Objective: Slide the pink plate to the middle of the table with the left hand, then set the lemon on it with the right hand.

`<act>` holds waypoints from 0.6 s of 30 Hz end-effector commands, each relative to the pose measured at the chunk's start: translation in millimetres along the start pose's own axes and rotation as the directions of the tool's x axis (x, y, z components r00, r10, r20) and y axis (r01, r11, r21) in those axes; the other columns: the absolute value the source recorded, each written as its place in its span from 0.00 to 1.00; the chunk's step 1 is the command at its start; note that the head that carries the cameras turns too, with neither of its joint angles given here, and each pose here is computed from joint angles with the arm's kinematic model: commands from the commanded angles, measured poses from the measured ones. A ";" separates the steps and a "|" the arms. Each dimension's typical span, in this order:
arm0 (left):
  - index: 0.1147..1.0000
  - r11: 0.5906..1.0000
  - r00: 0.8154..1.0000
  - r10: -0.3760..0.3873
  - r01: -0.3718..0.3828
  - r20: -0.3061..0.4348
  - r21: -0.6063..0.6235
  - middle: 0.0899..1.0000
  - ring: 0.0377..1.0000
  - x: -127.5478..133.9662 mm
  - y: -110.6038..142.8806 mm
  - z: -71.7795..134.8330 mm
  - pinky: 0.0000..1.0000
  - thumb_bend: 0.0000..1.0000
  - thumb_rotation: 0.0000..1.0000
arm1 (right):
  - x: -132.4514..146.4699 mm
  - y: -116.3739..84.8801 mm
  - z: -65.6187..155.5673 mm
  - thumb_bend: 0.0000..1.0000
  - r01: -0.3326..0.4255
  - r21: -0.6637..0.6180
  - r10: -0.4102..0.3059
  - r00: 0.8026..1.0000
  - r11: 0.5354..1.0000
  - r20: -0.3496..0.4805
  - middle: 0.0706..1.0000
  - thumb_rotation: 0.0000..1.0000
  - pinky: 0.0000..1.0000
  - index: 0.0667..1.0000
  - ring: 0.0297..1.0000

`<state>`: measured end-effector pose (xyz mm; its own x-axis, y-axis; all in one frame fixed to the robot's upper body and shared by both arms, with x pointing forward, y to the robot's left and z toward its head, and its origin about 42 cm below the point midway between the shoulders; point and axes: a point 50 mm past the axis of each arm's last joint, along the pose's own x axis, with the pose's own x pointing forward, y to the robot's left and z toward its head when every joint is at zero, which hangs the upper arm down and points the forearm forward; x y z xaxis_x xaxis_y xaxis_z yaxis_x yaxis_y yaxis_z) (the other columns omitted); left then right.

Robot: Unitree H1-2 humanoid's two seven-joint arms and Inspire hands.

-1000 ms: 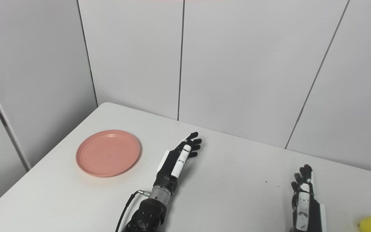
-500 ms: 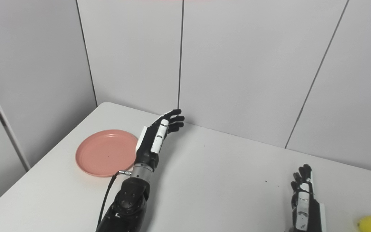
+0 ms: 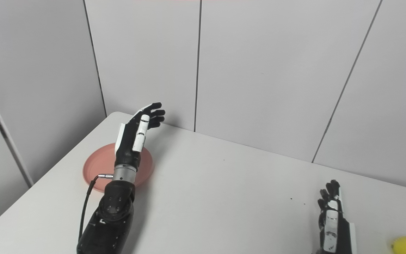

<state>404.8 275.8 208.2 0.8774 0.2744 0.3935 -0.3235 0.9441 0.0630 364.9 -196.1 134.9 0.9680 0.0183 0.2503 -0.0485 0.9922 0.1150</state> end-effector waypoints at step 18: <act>0.68 0.984 0.989 0.127 -0.135 0.074 0.116 0.71 0.72 24.0 79.8 20.9 0.72 0.46 1.00 | -6.9 -5.9 -10.3 0.63 0.008 0.005 -0.008 0.999 1.000 -0.034 0.97 1.00 0.98 0.97 0.97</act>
<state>392.5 346.1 221.1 0.8353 0.3687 0.4079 -0.4502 0.8845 0.1224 365.2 -196.2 134.8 0.9680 0.0198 0.2501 -0.0509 0.9917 0.1184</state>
